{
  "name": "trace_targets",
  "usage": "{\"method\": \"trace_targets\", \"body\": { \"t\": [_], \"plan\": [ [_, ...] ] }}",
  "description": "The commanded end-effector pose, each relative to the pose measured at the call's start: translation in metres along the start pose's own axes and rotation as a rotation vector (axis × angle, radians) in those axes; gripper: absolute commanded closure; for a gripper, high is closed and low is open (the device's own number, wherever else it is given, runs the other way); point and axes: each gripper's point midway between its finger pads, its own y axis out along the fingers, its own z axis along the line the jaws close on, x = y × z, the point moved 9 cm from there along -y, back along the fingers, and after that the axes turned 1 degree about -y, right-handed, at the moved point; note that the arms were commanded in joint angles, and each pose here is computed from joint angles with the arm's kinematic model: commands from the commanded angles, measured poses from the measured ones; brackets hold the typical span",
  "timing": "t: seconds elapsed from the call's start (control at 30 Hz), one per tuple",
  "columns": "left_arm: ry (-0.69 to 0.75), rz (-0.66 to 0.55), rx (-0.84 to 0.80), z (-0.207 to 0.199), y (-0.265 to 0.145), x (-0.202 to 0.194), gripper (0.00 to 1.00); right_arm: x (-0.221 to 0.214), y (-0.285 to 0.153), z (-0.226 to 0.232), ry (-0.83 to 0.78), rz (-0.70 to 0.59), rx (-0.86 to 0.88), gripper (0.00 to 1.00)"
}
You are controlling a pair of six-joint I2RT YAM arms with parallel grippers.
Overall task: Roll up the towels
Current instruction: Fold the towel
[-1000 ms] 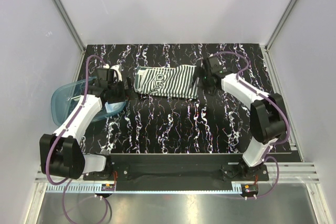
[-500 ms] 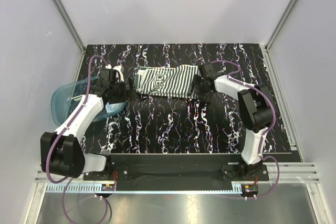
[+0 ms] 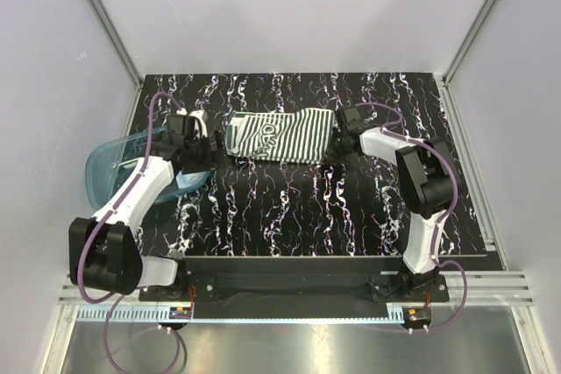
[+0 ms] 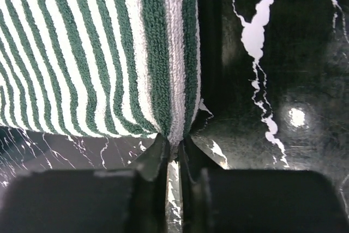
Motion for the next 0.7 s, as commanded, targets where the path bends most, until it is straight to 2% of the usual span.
{"method": "trace_targets", "body": {
  "t": [0.0,0.03,0.2,0.37,0.47,0.67],
  "plan": [
    [0.027,-0.041,0.004,-0.002,0.004,0.008,0.08,-0.003,-0.016,-0.01,-0.016,-0.012,-0.025,0.95],
    [0.029,-0.043,0.004,-0.003,0.004,0.009,0.08,-0.006,-0.022,-0.014,-0.019,-0.002,-0.049,1.0],
    [0.033,-0.038,-0.004,-0.014,0.009,0.019,0.08,-0.026,-0.055,-0.033,-0.03,0.01,-0.105,1.0],
    [0.071,-0.056,-0.06,-0.048,0.017,0.042,0.08,-0.054,-0.071,-0.05,-0.024,0.085,-0.133,1.0],
    [0.126,-0.058,-0.121,-0.075,0.03,0.057,0.1,-0.068,-0.077,-0.056,-0.016,0.121,-0.108,1.0],
    [0.185,0.011,-0.197,-0.106,0.086,0.074,0.18,-0.082,-0.089,-0.064,-0.015,0.112,-0.099,1.0]
  ]
}}
